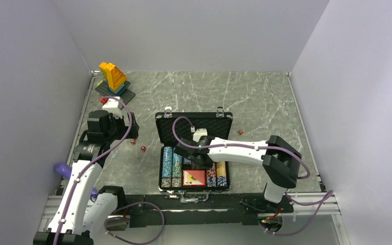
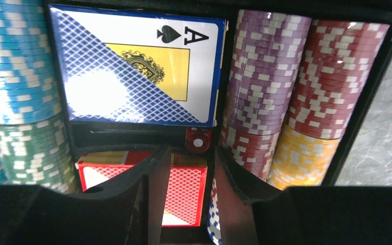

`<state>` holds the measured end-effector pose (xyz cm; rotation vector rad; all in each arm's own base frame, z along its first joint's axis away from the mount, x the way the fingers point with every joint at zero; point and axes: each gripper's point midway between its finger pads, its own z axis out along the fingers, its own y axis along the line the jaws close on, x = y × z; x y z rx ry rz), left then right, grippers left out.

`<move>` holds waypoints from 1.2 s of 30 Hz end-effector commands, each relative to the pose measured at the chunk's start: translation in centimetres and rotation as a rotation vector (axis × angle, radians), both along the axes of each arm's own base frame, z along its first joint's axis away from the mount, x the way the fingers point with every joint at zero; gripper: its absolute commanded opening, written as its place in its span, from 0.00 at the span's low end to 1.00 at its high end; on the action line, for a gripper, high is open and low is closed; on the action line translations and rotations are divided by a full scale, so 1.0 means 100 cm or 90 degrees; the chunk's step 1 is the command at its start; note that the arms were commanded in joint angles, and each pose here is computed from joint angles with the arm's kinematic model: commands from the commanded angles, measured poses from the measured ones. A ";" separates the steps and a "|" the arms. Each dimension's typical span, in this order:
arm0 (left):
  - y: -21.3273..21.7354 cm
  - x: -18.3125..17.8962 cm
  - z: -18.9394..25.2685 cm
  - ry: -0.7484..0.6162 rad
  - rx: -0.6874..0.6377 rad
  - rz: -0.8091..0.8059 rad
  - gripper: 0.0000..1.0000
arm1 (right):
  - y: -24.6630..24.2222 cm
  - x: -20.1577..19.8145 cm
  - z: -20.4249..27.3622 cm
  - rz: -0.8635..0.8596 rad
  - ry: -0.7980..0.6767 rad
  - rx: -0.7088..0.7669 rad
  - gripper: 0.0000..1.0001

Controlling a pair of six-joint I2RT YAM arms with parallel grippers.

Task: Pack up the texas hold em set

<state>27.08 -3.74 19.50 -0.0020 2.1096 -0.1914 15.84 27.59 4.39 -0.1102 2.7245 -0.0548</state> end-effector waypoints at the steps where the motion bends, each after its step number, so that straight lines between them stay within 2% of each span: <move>1: 0.000 0.007 0.018 -0.037 -0.005 0.002 0.96 | 0.010 0.019 0.047 0.040 -0.077 0.042 0.42; 5: 0.001 0.007 0.018 -0.035 -0.002 0.004 0.97 | 0.011 0.022 0.069 0.060 -0.099 0.053 0.44; 9: 0.001 0.007 0.018 -0.035 -0.002 0.003 0.97 | -0.011 0.025 0.084 0.048 -0.123 0.041 0.44; 14: 0.000 0.007 0.018 -0.036 -0.003 -0.001 0.99 | -0.059 0.024 0.087 0.020 -0.124 0.008 0.41; 22: -0.002 0.007 0.017 -0.035 -0.007 -0.008 0.99 | -0.146 0.036 0.093 -0.075 -0.113 0.017 0.41; 32: -0.004 0.007 0.018 -0.038 -0.005 -0.015 0.99 | -0.211 0.103 0.087 -0.151 -0.146 0.061 0.42; 36: -0.003 0.007 0.019 -0.043 -0.004 -0.015 0.99 | -0.230 0.136 0.071 -0.137 -0.142 0.055 0.42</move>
